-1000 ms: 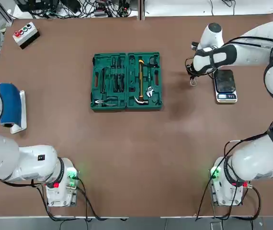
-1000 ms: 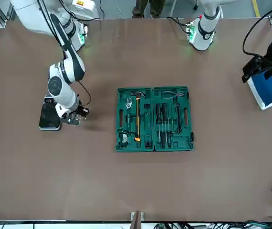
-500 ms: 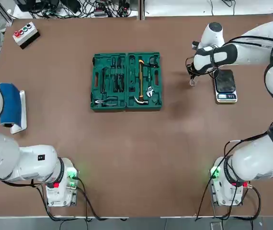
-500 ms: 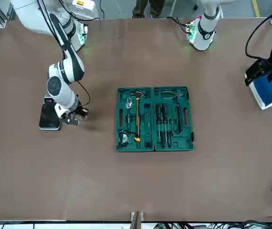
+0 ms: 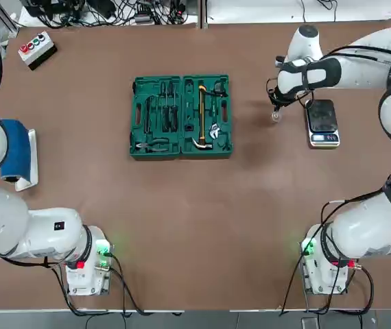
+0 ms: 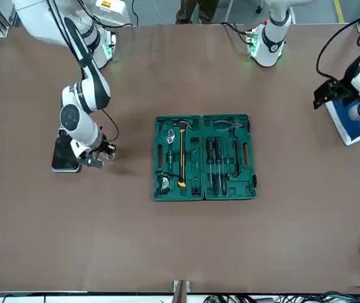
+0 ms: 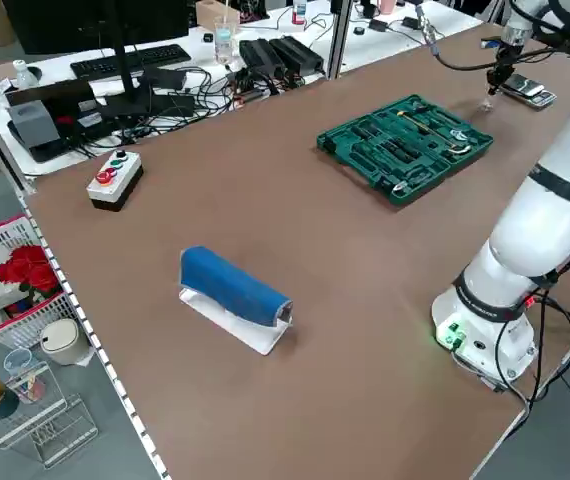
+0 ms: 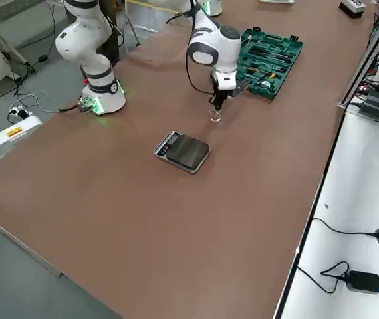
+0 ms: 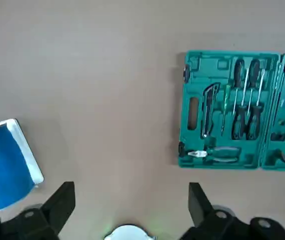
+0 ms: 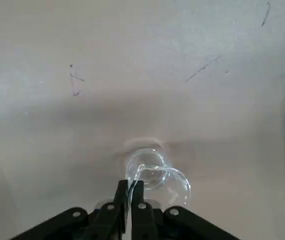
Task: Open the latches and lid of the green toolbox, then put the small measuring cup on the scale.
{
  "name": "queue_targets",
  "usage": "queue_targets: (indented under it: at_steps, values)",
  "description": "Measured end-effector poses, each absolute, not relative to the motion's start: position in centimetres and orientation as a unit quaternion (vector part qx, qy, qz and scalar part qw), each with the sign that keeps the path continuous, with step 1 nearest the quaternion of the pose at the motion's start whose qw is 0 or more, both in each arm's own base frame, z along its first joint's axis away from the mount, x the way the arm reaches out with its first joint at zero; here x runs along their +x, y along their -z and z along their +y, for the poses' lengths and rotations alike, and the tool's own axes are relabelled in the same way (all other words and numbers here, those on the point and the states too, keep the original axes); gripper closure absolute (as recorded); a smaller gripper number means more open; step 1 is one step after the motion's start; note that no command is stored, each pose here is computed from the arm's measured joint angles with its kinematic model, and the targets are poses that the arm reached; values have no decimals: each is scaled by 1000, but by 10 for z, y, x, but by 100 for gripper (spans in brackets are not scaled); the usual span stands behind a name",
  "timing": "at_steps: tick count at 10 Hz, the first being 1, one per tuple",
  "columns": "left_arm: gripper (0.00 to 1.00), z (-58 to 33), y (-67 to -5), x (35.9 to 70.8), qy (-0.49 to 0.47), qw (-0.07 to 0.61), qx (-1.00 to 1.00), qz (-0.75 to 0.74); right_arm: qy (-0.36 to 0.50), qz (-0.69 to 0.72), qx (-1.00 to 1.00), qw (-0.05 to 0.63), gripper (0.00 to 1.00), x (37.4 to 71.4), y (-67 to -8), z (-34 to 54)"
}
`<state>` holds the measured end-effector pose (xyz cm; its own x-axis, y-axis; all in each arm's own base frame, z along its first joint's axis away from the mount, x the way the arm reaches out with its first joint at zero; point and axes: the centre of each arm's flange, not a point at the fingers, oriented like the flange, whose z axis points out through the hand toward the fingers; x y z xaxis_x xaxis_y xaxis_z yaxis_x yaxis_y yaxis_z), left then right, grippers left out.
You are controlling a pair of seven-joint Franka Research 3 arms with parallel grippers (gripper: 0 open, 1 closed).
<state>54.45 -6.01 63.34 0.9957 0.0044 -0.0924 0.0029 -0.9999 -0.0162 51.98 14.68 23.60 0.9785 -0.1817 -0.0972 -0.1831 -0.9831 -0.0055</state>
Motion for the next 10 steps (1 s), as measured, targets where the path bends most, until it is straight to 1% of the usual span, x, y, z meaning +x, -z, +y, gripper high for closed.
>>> queue_targets:
  at_steps: [3,5,8,10]
  values:
    - [0,-61,-637,550,-25,6,-1000,-16,-66,95,-993,-1,94,528,-251,143]
    - [0,-62,-636,553,-17,5,-1000,-22,-66,91,-994,-3,94,534,-271,124]
    - [0,-59,-637,554,-13,4,-1000,-25,-66,59,-996,-8,94,537,-298,75]
    - [0,-61,-636,554,-13,4,-1000,-23,-71,35,-997,-9,94,531,-300,29]
